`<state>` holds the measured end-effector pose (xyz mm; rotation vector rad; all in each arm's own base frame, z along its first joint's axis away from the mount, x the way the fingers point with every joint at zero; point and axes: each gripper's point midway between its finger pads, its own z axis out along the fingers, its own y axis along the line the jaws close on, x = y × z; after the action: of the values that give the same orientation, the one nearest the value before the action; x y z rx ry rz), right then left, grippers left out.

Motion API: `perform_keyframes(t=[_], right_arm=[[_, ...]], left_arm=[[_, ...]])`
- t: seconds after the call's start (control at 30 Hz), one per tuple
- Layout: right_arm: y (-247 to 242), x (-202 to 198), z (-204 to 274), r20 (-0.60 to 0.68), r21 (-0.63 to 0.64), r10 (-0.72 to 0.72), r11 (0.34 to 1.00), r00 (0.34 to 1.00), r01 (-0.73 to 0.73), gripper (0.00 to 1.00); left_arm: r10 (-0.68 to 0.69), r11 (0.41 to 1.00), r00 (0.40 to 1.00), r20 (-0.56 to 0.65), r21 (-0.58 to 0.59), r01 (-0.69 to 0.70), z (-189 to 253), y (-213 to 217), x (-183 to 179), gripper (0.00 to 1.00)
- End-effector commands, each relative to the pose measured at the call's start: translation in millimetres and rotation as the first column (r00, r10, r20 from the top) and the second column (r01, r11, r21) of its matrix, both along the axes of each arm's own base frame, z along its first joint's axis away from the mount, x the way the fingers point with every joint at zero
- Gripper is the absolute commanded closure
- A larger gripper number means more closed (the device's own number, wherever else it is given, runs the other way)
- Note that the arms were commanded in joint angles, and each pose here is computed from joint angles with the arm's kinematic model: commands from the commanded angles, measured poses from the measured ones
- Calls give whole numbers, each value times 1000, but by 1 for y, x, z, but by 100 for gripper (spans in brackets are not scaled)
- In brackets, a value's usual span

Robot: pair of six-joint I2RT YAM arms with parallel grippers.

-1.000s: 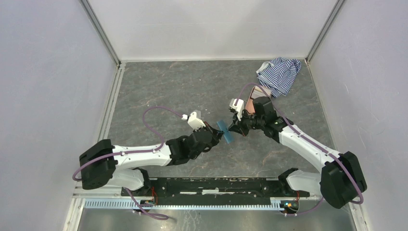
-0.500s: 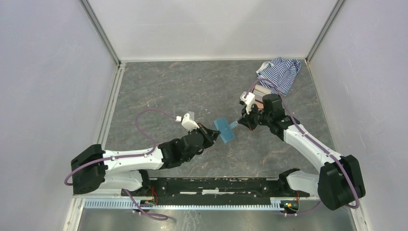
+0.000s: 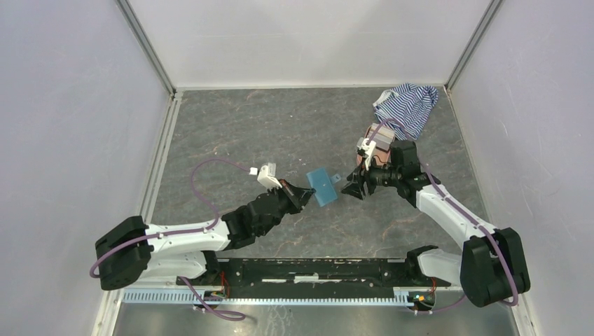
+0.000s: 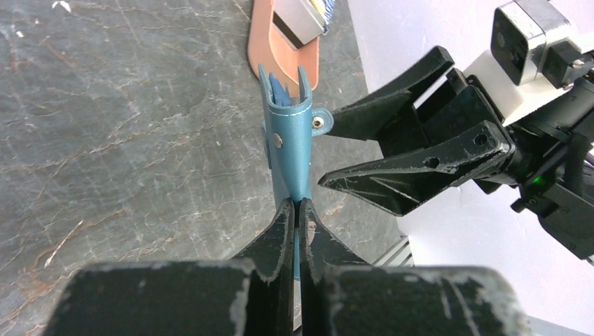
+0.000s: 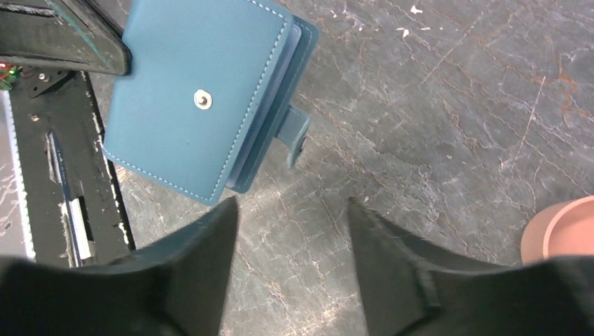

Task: Put the credit cards into the card holder
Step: Open the card holder.

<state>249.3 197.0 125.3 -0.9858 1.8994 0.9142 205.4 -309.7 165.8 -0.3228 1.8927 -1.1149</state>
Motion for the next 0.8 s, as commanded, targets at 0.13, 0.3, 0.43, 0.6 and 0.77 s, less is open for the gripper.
perform_keyframes(t=[0.13,0.3,0.43,0.6,0.77], right_arm=[[11,-7,25,48,117,54,991,997,-59,19],[8,7,32,14,167,-18,986,1000,16,22],[1,18,29,-6,162,-70,984,998,70,29],[2,16,24,-53,178,-62,982,997,70,35],[7,9,25,-74,205,-16,978,997,31,49]], left_arm=[[-54,998,991,121,-20,57,32,-11,3,98],[-84,995,988,127,-42,90,36,-17,-1,98],[-105,992,985,137,-60,114,41,-21,-3,98],[-136,986,980,145,-79,149,45,-28,-6,98],[-141,985,979,148,-82,154,45,-31,-6,98]])
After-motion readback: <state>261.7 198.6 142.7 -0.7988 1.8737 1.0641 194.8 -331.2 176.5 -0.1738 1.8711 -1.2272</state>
